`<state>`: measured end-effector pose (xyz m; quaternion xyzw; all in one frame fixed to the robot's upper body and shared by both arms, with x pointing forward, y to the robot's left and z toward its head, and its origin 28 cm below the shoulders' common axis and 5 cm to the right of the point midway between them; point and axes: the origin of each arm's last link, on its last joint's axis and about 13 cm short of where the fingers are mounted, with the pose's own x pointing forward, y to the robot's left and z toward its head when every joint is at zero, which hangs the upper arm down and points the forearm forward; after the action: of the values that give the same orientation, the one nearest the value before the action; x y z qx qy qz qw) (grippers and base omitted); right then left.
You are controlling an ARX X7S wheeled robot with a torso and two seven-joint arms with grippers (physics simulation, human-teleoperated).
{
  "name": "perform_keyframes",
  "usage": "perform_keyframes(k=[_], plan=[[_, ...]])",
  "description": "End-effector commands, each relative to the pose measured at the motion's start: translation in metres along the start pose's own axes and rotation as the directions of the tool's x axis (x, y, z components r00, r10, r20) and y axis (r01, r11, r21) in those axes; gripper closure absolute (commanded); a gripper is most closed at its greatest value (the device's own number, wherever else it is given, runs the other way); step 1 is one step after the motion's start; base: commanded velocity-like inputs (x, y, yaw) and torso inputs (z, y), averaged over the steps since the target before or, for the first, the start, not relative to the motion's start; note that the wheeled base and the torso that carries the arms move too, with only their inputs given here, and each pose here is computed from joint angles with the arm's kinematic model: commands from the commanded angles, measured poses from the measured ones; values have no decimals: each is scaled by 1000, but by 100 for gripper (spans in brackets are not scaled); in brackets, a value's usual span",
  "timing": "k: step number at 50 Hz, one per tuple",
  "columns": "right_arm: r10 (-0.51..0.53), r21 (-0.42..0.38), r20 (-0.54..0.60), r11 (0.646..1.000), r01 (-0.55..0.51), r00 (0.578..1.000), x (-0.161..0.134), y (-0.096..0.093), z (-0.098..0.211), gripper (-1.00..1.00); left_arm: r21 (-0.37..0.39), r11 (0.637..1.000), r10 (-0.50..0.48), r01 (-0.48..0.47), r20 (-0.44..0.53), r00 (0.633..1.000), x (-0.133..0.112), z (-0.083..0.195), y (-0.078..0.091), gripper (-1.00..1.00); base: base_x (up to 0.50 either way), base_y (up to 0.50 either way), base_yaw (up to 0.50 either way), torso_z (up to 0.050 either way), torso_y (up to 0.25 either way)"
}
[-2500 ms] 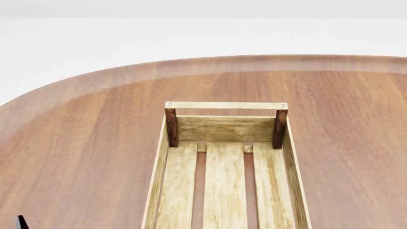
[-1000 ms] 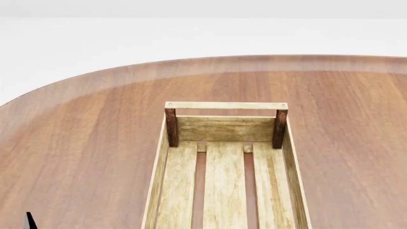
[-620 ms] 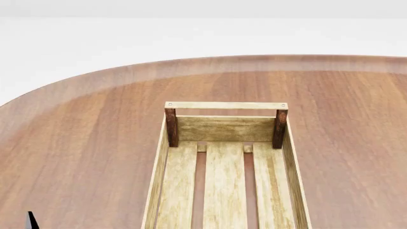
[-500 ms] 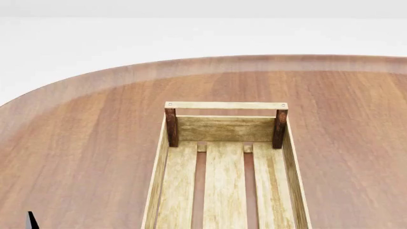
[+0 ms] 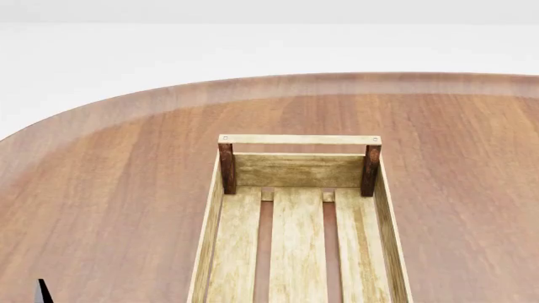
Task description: Pick up the cream cheese and put it in the tray.
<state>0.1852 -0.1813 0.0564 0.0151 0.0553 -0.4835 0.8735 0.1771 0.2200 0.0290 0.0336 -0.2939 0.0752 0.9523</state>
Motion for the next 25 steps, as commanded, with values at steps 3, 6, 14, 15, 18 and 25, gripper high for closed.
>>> perform_keyframes(k=[3,6,14,15,18,25], plan=[[83,-52,91,996,-78,992,0,17,18,100,3,1000,-3,3,-7,1000,1,-1,0,-100,0,0,0,0,0],[92,-60,97,994,-87,991,0,19,21,100,4,1000,-5,5,-8,1000,0,-1,-1,-100,0,0,0,0,0],[146,-109,137,985,-132,980,-1,30,28,100,4,1000,-6,6,-10,1000,0,-1,-1,-100,0,0,0,0,1],[161,-123,149,982,-144,976,-1,33,30,100,5,1000,-6,6,-11,1000,0,-1,-1,-100,0,0,0,0,0],[180,-137,156,978,-160,971,-2,38,33,100,5,1000,-7,7,-11,1000,0,-1,-1,-100,0,0,0,0,0],[246,-186,167,959,-215,955,-2,53,37,100,10,1000,-9,9,-15,1000,1,-1,-1,-100,0,0,0,0,0]])
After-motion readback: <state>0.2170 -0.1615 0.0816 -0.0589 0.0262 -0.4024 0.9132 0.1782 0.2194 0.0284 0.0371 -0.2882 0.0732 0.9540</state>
